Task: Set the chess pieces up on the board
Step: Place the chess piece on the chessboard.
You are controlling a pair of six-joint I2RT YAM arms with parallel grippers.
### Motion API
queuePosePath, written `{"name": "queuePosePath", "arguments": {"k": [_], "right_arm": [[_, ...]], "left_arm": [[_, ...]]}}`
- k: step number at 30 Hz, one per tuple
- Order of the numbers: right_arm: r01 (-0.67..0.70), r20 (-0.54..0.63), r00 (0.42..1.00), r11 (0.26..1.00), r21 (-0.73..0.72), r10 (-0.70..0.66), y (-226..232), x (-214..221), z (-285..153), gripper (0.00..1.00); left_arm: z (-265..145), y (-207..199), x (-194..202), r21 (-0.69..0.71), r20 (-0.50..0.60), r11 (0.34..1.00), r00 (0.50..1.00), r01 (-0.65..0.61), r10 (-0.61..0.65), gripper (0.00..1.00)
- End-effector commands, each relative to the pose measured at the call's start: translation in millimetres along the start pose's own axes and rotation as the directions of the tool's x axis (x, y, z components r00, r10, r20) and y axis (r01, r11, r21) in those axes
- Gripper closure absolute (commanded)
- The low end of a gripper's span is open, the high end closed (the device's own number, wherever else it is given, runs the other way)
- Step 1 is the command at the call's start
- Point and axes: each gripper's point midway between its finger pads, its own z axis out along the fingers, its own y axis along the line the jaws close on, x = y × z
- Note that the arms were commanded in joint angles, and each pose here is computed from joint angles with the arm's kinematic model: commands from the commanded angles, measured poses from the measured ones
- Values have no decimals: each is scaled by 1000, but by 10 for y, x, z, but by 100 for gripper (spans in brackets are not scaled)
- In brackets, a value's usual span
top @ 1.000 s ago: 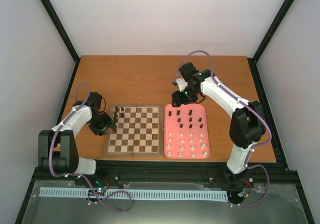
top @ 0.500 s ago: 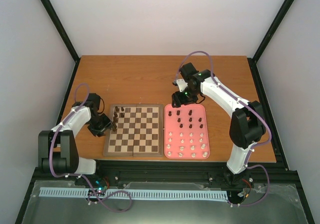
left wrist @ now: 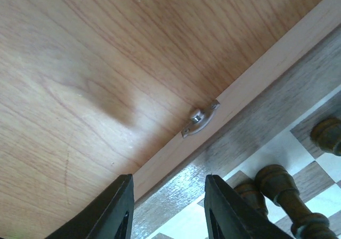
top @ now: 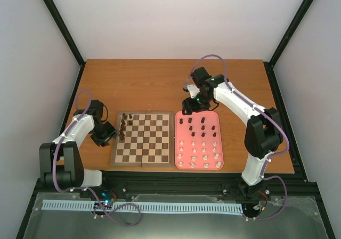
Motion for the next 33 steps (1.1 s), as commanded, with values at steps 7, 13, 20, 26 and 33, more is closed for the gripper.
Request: {"name": "queuePosePath", "arguments": {"k": [7,13,20,26,33], "right_arm": [[29,7,1000,999,-23,-29,71,20,-22,37],[30,1,1000,999,-30,-30,79,10,-3,37],[29,-3,1000,999,-32,-29,76,14,12,37],[28,-7,1000,999,-34,-28,74,20,23,37],[29,-11,999,999,-41,-30,80,17,45,37]], "left_arm": [[-53,-159,-107,54,7,999,1000,2,-2,57],[-35,-237,-151,72,-1,997,1000,5,-5,57],[4,-283,-177,82,-9,997,1000,9,-9,57],[26,-299,-152,94,-24,995,1000,16,-14,57],[48,-305,-166,94,-23,995,1000,21,-19,57]]}}
